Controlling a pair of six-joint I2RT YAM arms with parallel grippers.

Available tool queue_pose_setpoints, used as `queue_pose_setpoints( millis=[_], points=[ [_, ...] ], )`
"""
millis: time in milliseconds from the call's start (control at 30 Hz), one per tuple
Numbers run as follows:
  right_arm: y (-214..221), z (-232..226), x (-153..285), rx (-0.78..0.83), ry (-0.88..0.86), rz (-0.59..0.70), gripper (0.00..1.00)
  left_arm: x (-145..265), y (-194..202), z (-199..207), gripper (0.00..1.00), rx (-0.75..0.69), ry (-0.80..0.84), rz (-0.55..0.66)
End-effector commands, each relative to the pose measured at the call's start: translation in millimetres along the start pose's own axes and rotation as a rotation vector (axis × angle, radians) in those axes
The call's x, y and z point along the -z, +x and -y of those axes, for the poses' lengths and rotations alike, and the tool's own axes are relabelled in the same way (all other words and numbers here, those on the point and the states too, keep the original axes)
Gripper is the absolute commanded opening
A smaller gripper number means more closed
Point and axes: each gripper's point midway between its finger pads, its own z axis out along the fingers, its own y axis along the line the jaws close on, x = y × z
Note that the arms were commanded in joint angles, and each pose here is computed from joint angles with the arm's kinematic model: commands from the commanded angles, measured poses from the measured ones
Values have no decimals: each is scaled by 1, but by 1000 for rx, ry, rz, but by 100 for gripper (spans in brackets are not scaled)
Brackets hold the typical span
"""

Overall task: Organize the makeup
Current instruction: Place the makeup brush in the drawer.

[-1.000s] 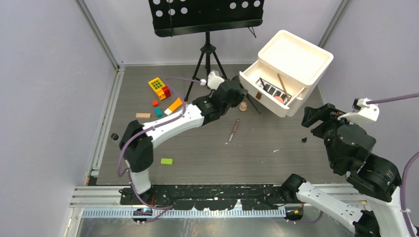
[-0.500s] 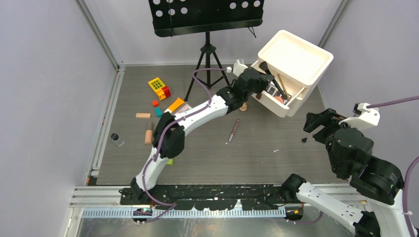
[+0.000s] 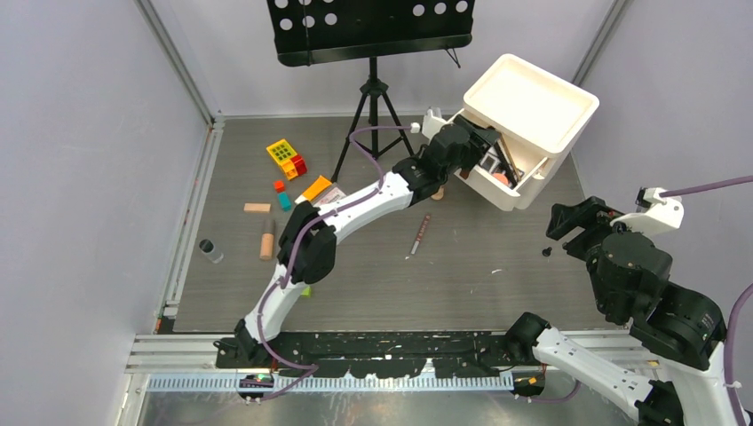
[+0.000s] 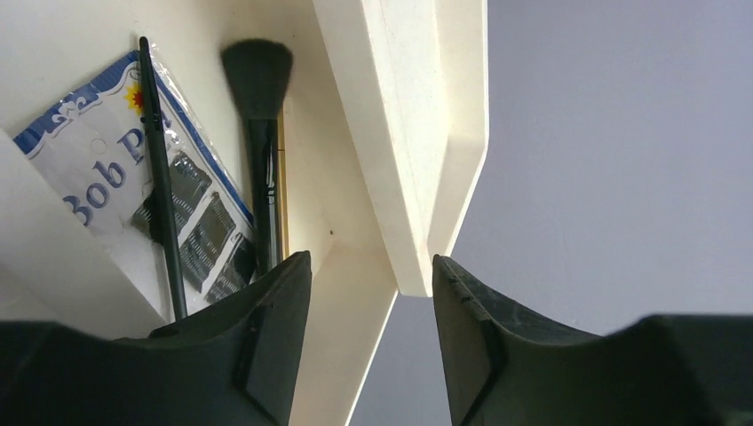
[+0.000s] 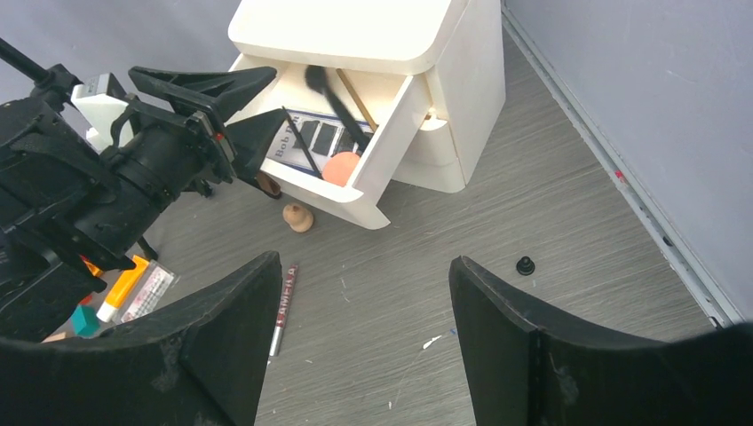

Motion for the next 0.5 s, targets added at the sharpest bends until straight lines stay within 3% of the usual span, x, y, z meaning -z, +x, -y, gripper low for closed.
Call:
queue_pose_setpoints(
  millis=[0, 133, 267, 467],
  points=[
    [-5, -3, -4, -16, 18, 26, 74, 26, -19, 45, 56, -14, 80, 28],
    [3, -12, -12, 56, 15, 3, 78, 47, -29, 62, 56, -60, 114, 44],
    [27, -44, -31, 186, -17, -104, 79, 85, -48, 78, 57, -214, 118, 106],
    [59, -97, -53, 262, -119, -238, 79, 168, -104, 39, 76, -462, -31, 252]
  ],
)
